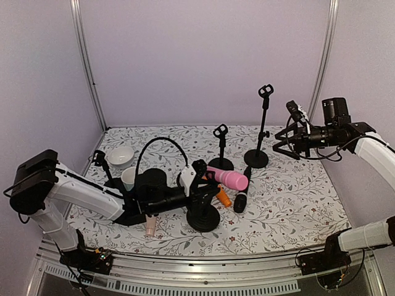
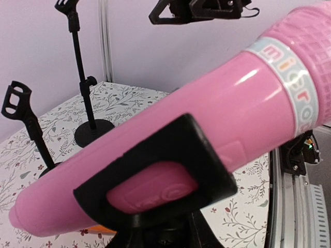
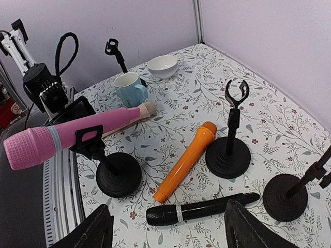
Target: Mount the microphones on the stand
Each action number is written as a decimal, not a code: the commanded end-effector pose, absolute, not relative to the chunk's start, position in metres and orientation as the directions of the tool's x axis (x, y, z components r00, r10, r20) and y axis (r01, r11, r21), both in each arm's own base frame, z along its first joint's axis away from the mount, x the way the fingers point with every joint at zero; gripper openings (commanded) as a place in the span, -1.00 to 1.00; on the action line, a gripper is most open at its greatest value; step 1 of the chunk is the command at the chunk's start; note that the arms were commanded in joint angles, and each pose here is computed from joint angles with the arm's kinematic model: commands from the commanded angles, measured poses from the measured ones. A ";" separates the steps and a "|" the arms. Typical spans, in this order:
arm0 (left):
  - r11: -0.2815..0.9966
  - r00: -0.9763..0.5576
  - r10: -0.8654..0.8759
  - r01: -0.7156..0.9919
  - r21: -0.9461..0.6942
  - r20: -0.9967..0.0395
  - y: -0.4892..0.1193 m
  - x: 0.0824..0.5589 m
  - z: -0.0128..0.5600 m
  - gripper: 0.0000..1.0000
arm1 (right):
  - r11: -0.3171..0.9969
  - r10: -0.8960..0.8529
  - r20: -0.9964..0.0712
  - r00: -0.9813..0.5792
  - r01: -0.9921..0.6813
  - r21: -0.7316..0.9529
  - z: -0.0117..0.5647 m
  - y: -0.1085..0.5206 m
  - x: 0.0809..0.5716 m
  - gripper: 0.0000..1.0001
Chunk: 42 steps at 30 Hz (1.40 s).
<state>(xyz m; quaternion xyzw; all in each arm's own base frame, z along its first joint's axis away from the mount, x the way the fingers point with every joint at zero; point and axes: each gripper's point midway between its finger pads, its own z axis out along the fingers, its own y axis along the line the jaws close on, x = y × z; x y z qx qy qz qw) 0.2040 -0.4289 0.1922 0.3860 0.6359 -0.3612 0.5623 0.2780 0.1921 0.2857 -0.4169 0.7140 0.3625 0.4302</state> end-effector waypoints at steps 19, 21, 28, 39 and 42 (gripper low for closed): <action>0.701 0.007 -0.167 0.704 -0.114 -0.986 -0.383 0.260 0.200 -0.44 | 0.084 -0.455 -0.882 -0.121 -0.992 0.093 0.313 0.325 0.232 0.57; 0.714 -0.011 -0.153 0.690 -0.118 -0.988 -0.382 0.261 0.196 -0.26 | 0.071 -0.465 -0.878 -0.112 -0.993 0.089 0.311 0.329 0.227 0.58; 0.732 -0.117 -0.044 0.672 -0.112 -0.992 -0.382 0.246 0.168 0.17 | 0.108 -0.468 -0.877 -0.103 -0.992 0.059 0.313 0.324 0.229 0.65; 0.795 -0.314 0.140 0.601 -0.082 -0.939 -0.358 0.211 0.131 0.18 | 0.074 -0.448 -0.893 -0.044 -0.997 0.012 0.295 0.310 0.207 0.70; 0.793 -0.315 0.145 0.604 -0.080 -0.938 -0.348 0.198 0.141 0.15 | 0.059 -0.451 -0.891 -0.047 -0.998 0.023 0.284 0.308 0.201 0.70</action>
